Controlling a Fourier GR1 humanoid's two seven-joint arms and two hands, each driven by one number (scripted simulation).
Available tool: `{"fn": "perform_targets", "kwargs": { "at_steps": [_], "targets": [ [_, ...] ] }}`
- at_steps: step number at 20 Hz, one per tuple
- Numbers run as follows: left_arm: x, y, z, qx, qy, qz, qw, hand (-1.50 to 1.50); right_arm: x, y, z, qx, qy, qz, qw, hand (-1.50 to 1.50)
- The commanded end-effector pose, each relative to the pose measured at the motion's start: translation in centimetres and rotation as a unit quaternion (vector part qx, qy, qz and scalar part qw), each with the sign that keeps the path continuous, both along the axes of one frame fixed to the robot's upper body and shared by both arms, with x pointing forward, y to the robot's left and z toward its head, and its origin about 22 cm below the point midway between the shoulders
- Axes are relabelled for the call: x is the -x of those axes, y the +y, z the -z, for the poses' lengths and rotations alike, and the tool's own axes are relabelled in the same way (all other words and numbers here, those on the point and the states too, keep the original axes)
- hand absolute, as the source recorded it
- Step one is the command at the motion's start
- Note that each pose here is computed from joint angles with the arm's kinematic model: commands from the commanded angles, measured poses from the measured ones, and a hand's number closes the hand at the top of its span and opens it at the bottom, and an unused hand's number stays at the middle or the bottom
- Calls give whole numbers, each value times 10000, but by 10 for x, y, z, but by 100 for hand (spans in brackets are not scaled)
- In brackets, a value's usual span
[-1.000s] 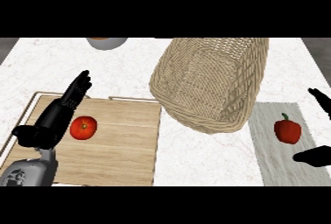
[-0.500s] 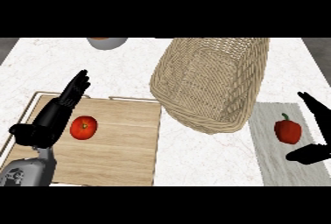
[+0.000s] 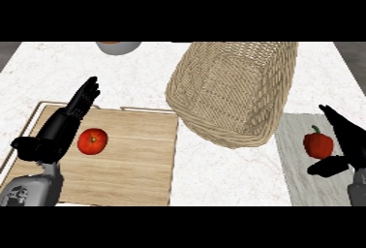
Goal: Pick the bell pepper from the placemat and place it in the basket
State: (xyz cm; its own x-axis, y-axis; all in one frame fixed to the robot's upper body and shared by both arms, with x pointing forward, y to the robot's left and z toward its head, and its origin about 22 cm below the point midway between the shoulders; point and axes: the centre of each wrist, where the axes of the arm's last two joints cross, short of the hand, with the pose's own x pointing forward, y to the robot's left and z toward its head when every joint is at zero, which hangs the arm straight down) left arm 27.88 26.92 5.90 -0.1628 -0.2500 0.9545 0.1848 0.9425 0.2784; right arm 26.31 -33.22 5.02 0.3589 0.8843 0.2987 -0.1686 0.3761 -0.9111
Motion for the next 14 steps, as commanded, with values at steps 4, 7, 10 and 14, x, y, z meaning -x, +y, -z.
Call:
{"fn": "perform_targets", "kwargs": {
  "at_steps": [4, 7, 10, 14],
  "targets": [
    [14, -2, 18, -11, -23, -12, 10000, 0, 14, -14, -7, 21, 220, 49, 9997, -150],
    [-3, 10, -3, 18, 15, -1, 10000, 0, -24, 2, 18, -119, 434, -71, 9990, -150],
    [-1, 4, -4, 47, -7, 40, 10000, 0, -10, -28, 12, -176, 504, -180, 9984, -150],
    [0, 9, -6, -38, -49, -58, 10000, 0, -23, -10, 34, 20, 856, -377, 9956, 150]
  ]
}}
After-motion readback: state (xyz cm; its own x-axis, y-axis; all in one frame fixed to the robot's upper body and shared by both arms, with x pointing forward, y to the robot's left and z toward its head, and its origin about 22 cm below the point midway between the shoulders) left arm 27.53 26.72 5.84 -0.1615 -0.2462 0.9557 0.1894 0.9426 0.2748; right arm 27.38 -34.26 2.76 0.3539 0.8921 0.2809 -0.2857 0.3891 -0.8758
